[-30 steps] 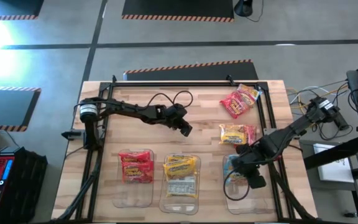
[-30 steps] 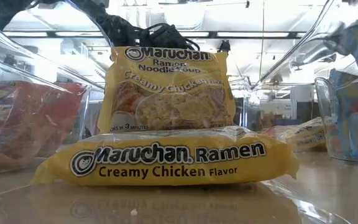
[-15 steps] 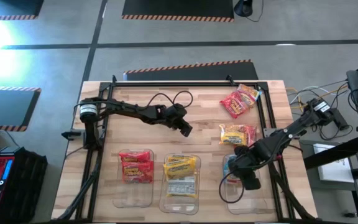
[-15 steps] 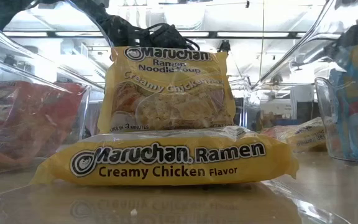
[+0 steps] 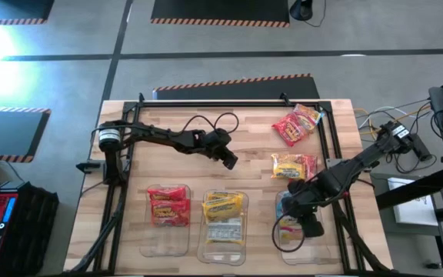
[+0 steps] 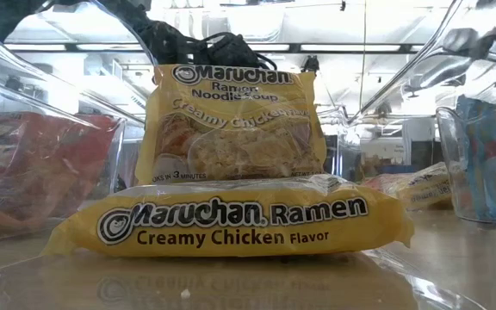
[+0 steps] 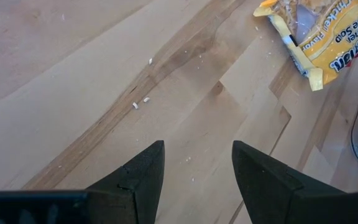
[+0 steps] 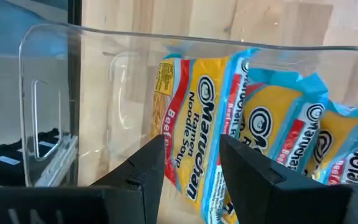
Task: Sort Maruchan noodles
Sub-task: Put the yellow noodle pack into the middle transparent bin
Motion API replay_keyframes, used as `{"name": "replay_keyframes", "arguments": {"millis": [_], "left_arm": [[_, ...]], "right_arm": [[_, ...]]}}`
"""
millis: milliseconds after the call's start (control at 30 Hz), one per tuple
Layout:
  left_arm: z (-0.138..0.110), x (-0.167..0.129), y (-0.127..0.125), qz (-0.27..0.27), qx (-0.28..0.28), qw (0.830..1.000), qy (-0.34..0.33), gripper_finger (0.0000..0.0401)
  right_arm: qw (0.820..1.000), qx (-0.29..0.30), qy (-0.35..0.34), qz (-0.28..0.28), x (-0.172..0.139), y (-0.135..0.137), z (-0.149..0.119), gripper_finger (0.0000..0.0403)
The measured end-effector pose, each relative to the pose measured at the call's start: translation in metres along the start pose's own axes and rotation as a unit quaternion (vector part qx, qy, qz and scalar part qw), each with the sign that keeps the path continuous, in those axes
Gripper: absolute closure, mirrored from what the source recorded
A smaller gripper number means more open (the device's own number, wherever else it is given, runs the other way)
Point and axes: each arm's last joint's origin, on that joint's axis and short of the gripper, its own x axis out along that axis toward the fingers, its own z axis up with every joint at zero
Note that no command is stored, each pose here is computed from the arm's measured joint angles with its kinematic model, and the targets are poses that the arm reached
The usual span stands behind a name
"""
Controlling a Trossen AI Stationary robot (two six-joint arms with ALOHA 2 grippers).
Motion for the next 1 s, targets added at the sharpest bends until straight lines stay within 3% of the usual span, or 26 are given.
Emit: {"name": "replay_keyframes", "arguments": {"millis": [133, 300, 500, 633, 767, 1000], "left_arm": [[0.0, 0.0, 0.0, 0.0, 0.0, 1.0, 0.0, 0.023], [0.0, 0.0, -0.001, -0.007, -0.008, 1.0, 0.0, 0.023], [0.003, 0.0, -0.013, -0.047, 0.0, 0.998, -0.033, 0.023], [0.009, -0.002, -0.022, -0.084, -0.005, 0.994, -0.07, 0.023], [0.016, -0.005, -0.029, -0.12, -0.018, 0.987, -0.106, 0.023], [0.023, -0.006, -0.042, -0.14, -0.054, 0.982, -0.111, 0.023]], "right_arm": [[1.0, 0.001, 0.001, -0.026, -0.009, 0.0, -0.002, 0.0262], [0.994, 0.012, -0.004, -0.109, -0.03, -0.005, -0.013, 0.0263], [0.973, 0.103, -0.071, -0.195, -0.05, -0.029, -0.029, 0.0262], [0.957, 0.185, -0.099, -0.2, -0.049, -0.055, -0.036, 0.0264], [0.928, 0.294, -0.09, -0.211, -0.039, -0.087, -0.049, 0.0264], [0.913, 0.369, -0.089, -0.15, -0.025, -0.126, -0.076, 0.0265]]}}
